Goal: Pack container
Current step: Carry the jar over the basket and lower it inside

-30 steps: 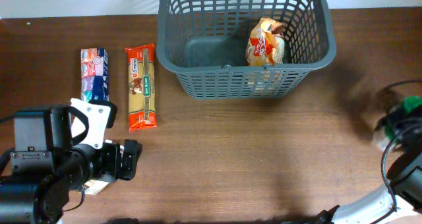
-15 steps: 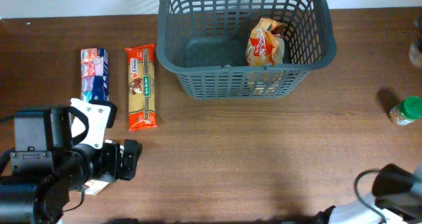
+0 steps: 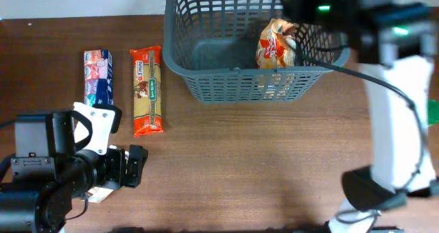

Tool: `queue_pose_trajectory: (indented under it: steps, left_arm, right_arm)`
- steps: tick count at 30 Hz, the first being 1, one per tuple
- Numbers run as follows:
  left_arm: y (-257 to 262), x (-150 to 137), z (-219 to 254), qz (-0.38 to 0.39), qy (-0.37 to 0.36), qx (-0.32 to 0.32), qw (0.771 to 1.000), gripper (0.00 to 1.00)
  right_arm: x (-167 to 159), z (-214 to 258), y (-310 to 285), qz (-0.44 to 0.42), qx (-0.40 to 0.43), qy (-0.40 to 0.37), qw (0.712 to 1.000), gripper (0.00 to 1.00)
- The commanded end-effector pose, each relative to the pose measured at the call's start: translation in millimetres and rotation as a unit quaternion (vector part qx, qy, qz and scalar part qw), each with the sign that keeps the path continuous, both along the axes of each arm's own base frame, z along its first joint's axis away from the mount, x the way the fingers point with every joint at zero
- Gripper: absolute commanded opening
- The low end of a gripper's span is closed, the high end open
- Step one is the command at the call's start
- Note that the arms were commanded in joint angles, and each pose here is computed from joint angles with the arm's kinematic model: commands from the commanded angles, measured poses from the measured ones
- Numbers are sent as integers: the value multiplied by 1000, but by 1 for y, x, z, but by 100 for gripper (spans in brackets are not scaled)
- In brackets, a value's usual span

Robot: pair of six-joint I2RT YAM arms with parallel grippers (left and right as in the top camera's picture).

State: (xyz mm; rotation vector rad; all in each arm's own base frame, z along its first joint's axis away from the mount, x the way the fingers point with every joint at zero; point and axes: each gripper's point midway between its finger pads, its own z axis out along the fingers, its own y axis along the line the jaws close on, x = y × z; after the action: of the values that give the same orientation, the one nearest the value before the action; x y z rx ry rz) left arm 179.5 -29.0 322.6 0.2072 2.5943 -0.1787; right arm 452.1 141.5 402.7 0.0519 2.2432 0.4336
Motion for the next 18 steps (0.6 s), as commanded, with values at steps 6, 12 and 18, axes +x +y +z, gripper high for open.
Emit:
queue_pose_trajectory:
  steps: [6,12,18]
  left_arm:
    - [2,1,4,7,-6,1,1000,99]
    - [2,1,4,7,-6,1,1000,99]
    - [2,1,4,7,-6,1,1000,99]
  right_arm:
    - [52,-131,33,8,-71,121,990,4]
    - [54,-185,34,21,-102,183,978,4]
    - [46,-225,32,26,-122,240,963,5]
